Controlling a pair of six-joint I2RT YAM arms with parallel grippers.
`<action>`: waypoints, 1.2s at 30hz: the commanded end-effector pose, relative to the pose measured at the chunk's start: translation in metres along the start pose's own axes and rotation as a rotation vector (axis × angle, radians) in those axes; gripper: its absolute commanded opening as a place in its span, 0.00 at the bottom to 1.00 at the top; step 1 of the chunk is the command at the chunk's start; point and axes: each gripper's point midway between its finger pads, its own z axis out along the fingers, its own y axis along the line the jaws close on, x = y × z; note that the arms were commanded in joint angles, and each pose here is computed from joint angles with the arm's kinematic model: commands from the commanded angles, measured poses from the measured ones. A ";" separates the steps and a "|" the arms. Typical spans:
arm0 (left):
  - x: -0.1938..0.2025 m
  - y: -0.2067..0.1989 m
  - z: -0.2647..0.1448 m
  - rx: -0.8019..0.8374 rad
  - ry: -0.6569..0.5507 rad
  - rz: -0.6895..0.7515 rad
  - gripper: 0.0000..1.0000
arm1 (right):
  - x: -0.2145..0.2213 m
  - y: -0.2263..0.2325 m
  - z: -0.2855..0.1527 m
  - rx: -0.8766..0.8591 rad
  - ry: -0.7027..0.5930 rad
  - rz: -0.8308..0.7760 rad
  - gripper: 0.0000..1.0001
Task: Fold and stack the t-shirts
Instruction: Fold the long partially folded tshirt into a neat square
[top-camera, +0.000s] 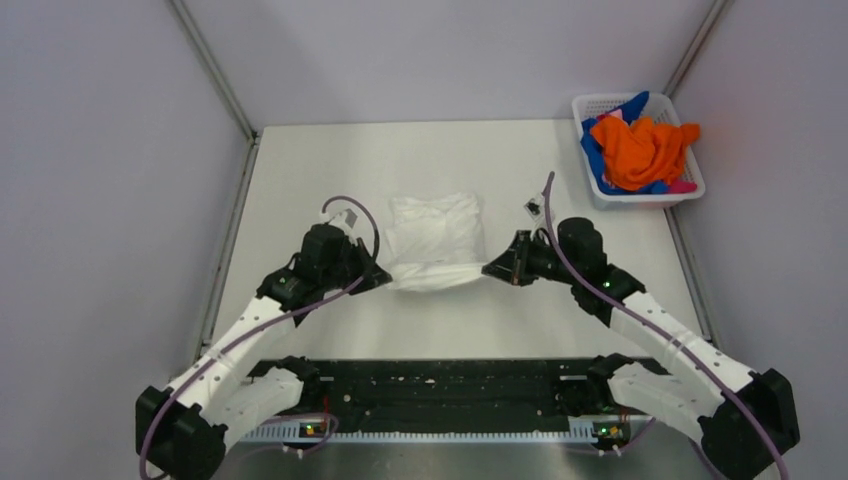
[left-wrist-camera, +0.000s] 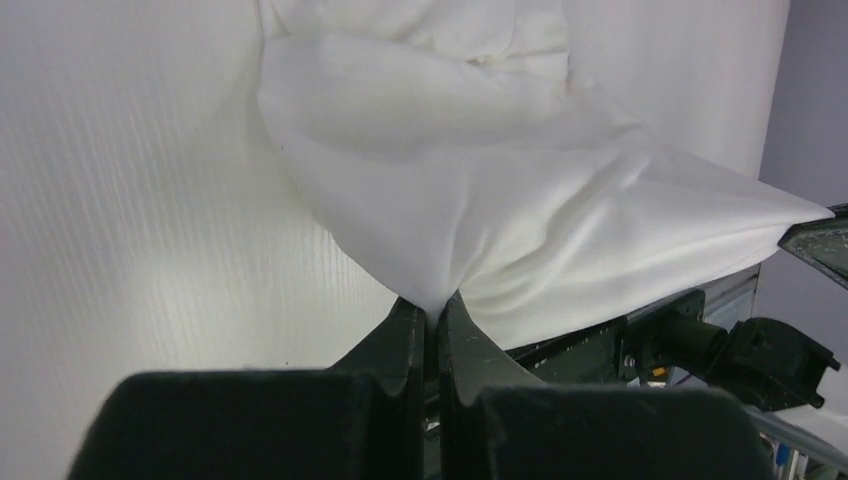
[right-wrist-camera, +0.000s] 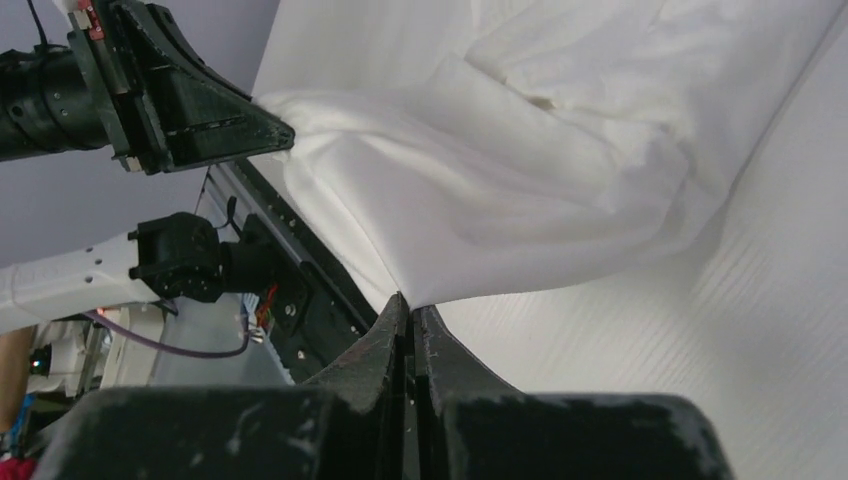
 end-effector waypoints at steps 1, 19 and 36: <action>-0.069 -0.026 0.001 -0.027 -0.182 0.041 0.00 | -0.064 0.007 0.010 -0.004 -0.159 -0.046 0.00; -0.208 -0.032 0.081 -0.155 -0.259 0.118 0.00 | -0.150 -0.059 0.060 0.083 -0.178 -0.019 0.00; -0.259 -0.009 0.177 -0.110 -0.179 0.103 0.00 | -0.190 -0.161 0.125 0.153 -0.142 0.017 0.00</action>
